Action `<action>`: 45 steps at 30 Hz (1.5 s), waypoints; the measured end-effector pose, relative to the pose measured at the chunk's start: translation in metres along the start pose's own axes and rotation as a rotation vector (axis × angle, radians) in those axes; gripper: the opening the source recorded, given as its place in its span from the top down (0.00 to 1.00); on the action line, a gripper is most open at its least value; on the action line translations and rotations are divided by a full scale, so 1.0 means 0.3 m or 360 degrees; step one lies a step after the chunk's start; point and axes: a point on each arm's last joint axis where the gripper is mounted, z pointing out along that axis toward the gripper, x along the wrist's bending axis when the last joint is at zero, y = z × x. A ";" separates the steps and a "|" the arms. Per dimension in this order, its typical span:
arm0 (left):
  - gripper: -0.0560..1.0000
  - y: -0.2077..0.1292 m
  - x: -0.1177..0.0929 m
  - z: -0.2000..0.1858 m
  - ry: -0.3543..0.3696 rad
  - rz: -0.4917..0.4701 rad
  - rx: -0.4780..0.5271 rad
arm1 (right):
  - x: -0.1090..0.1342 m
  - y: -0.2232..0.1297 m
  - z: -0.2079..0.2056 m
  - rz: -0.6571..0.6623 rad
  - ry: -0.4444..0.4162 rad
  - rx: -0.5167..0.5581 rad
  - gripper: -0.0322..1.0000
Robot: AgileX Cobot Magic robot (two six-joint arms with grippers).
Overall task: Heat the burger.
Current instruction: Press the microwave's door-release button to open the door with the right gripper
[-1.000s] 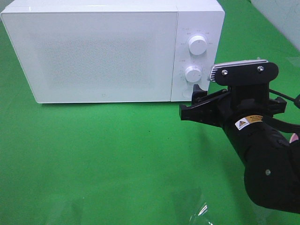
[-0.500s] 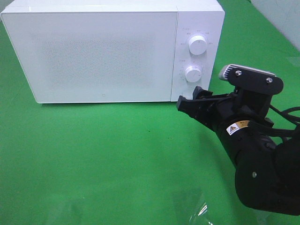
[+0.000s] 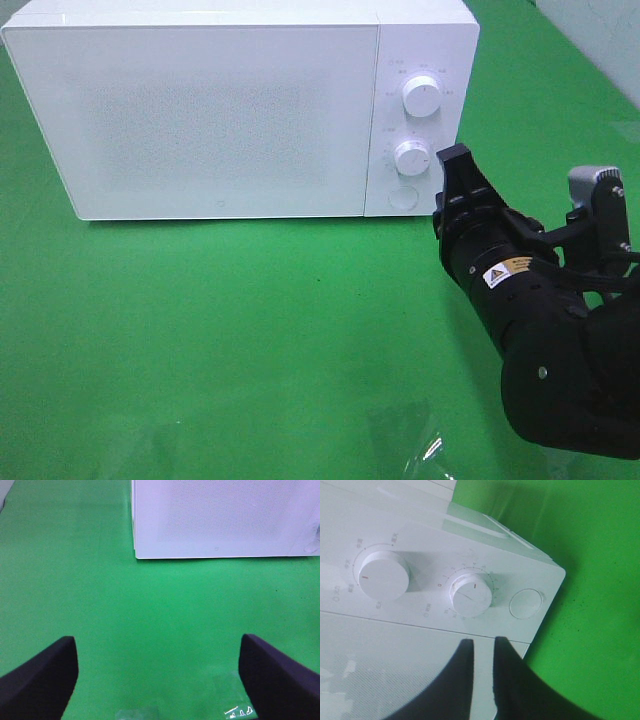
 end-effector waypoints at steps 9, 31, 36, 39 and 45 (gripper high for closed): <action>0.19 0.000 0.000 0.000 0.0000 0.0000 0.0000 | -0.021 -0.015 -0.001 0.0402 -0.0120 0.0067 0.97; 0.19 0.000 0.000 0.000 0.0000 0.0000 0.0000 | -0.006 -0.035 0.056 0.0533 -0.0235 0.0202 0.97; 0.19 0.000 0.000 0.000 0.0000 0.0000 0.0000 | 0.001 -0.019 0.085 0.0551 -0.0240 0.0183 0.97; 0.19 0.000 0.000 0.000 0.0000 0.0000 0.0000 | -0.002 -0.012 0.093 0.0557 -0.0254 0.0173 0.97; 0.19 0.000 0.000 0.000 0.0000 0.0000 0.0000 | -0.016 -0.016 0.130 0.0558 -0.0264 0.0166 0.97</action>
